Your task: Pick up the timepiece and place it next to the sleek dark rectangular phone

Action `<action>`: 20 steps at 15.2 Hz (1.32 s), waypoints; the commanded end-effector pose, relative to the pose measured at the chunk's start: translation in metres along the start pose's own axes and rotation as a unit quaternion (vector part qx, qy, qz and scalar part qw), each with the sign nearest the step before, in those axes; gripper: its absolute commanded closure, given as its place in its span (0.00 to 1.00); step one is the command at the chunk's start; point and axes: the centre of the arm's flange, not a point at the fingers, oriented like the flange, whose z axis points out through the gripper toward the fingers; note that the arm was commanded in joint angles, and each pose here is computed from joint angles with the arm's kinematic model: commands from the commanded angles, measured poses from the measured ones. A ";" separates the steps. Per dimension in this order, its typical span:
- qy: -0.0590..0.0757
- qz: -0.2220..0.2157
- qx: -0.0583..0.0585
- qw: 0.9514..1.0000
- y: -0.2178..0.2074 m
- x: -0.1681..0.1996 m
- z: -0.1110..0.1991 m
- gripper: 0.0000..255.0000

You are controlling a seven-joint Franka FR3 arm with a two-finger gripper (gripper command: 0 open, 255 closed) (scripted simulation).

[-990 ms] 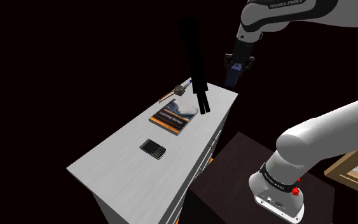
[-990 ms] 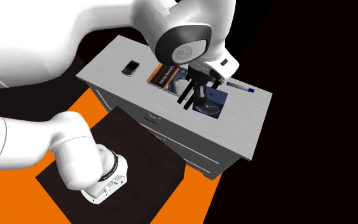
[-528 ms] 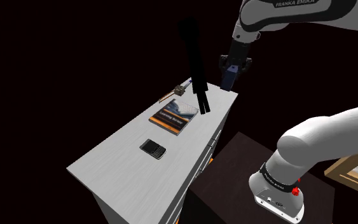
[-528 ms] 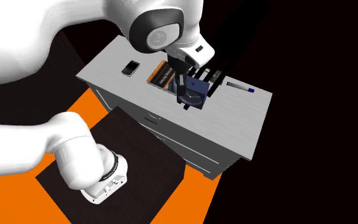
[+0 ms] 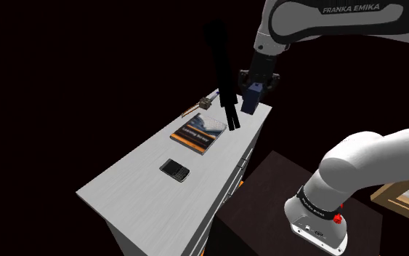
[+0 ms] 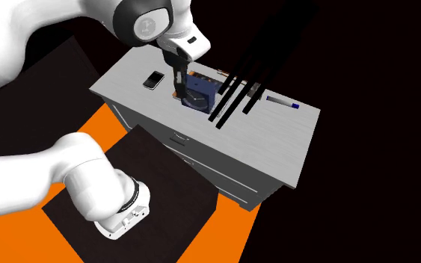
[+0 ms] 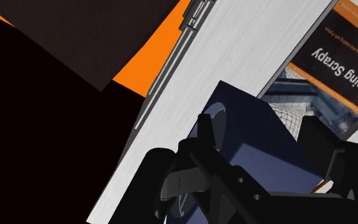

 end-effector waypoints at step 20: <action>0.000 0.001 0.000 1.000 -0.151 -0.234 -0.002 1.00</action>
